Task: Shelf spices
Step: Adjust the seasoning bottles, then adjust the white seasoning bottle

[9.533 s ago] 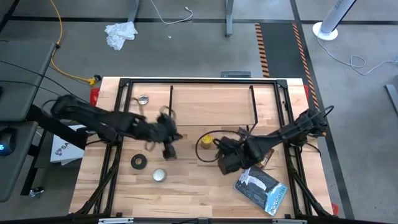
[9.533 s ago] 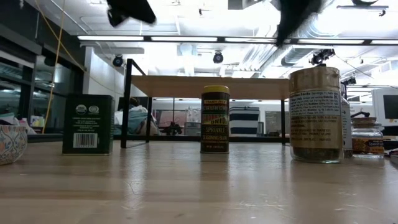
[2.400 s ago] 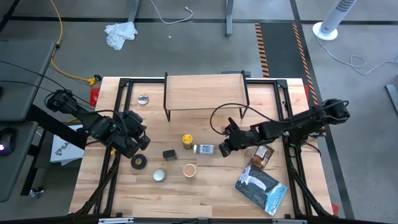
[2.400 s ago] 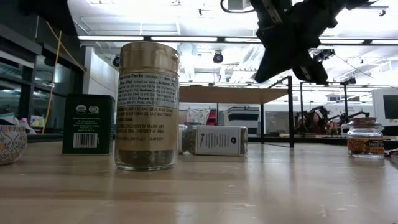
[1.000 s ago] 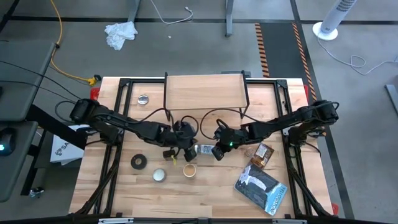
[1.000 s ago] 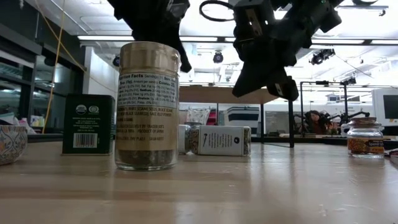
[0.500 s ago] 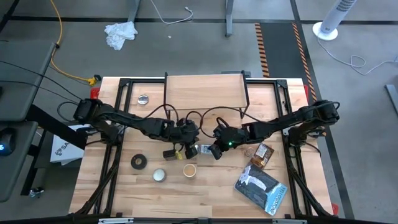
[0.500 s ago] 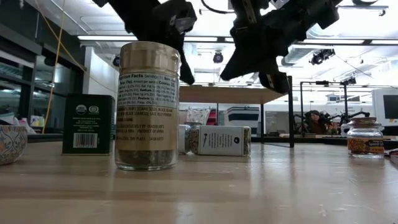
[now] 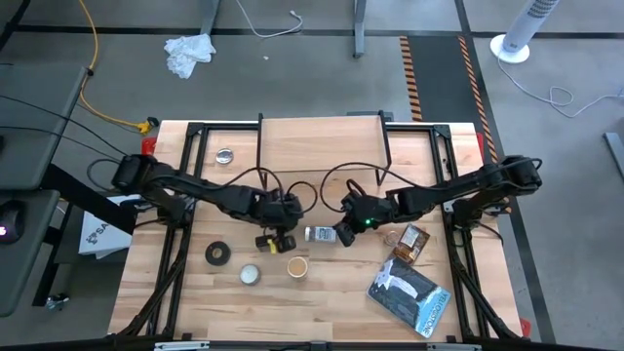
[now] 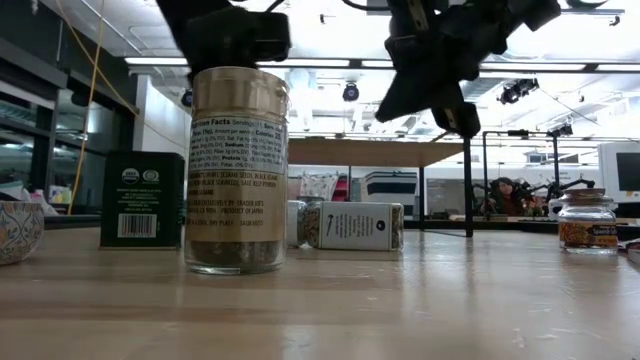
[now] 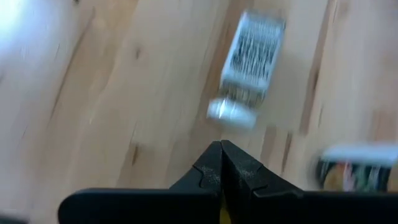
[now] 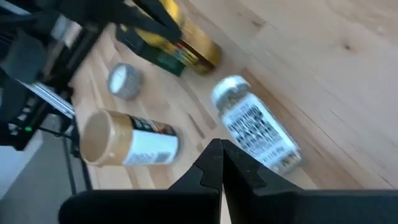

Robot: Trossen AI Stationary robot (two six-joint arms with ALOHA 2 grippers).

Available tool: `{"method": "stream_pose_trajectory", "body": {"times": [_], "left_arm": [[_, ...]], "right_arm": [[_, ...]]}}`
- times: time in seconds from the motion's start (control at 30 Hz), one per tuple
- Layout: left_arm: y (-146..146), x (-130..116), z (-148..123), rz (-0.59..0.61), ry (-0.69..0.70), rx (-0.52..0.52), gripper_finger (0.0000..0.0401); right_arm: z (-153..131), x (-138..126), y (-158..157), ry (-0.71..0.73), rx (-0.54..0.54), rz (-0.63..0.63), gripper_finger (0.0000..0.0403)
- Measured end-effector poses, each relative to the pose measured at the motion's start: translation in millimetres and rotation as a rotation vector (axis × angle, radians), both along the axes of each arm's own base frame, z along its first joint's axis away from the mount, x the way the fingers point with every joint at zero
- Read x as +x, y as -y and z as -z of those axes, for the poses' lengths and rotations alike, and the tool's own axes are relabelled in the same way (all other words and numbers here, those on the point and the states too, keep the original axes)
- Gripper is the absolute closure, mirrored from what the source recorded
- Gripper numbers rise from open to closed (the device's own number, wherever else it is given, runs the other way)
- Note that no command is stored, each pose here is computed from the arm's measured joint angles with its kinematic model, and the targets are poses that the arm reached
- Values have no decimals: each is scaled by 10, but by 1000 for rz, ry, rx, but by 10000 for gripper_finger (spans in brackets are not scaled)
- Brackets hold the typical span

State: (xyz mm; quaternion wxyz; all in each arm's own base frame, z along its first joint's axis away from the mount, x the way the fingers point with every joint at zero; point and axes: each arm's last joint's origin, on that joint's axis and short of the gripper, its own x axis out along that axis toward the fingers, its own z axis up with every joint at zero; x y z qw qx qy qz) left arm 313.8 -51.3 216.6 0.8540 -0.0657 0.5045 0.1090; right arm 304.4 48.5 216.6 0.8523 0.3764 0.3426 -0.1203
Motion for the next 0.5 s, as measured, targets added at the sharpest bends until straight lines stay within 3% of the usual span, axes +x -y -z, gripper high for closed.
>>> {"method": "stream_pose_trajectory", "body": {"times": [0.17, 0.37, 0.5], "left_arm": [[0, -153, -47, -2, -69, 58, 401], [-15, -141, -139, -12, 2, 56, 401], [-29, -63, -139, -16, 58, 49, 401]], "right_arm": [[16, -18, -8, -26, 8, -15, 403], [43, -50, -41, -67, 20, -63, 403], [12, -22, -56, -13, -51, -143, 394]]}}
